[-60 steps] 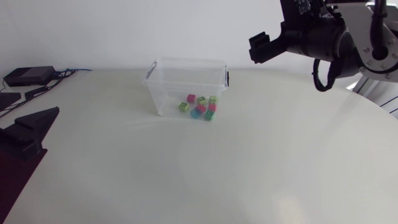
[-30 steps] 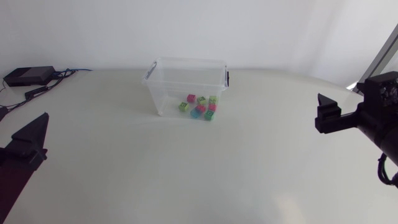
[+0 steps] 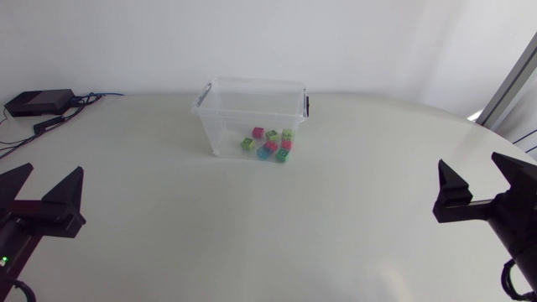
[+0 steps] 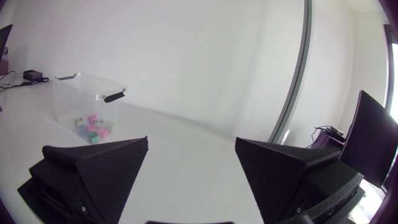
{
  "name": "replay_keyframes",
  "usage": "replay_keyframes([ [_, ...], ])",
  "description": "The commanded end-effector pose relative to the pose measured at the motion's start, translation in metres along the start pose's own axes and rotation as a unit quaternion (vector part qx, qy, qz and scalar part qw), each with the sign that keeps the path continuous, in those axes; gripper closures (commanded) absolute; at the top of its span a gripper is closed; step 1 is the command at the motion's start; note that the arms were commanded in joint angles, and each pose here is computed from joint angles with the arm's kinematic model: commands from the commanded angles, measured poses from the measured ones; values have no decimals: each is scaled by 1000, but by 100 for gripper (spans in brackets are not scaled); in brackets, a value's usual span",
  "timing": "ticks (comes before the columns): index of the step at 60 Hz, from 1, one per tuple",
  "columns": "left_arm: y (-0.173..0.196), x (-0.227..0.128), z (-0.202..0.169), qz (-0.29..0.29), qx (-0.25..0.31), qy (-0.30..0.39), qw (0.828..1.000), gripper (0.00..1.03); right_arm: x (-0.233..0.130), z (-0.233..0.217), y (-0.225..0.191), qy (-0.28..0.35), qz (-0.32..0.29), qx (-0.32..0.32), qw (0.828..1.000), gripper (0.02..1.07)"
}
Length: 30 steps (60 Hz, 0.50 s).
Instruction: Place the duplo bricks in the container
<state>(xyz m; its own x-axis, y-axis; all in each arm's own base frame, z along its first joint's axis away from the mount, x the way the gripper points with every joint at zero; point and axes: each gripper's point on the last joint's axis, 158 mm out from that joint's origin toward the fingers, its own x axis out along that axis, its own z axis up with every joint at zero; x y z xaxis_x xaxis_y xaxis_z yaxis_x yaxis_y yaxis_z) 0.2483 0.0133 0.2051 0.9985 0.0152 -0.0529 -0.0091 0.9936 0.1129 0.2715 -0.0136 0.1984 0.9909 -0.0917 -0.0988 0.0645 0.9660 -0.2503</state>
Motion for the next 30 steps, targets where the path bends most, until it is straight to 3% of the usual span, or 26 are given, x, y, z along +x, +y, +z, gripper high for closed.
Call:
replay_keyframes([
  [1,-4,2,-11,-3,-21,0,1000,4,-2,-15,4,3,4,29,1000,6],
  [30,-23,9,-52,-16,-56,3,998,4,-13,-47,23,-26,38,123,991,6],
])
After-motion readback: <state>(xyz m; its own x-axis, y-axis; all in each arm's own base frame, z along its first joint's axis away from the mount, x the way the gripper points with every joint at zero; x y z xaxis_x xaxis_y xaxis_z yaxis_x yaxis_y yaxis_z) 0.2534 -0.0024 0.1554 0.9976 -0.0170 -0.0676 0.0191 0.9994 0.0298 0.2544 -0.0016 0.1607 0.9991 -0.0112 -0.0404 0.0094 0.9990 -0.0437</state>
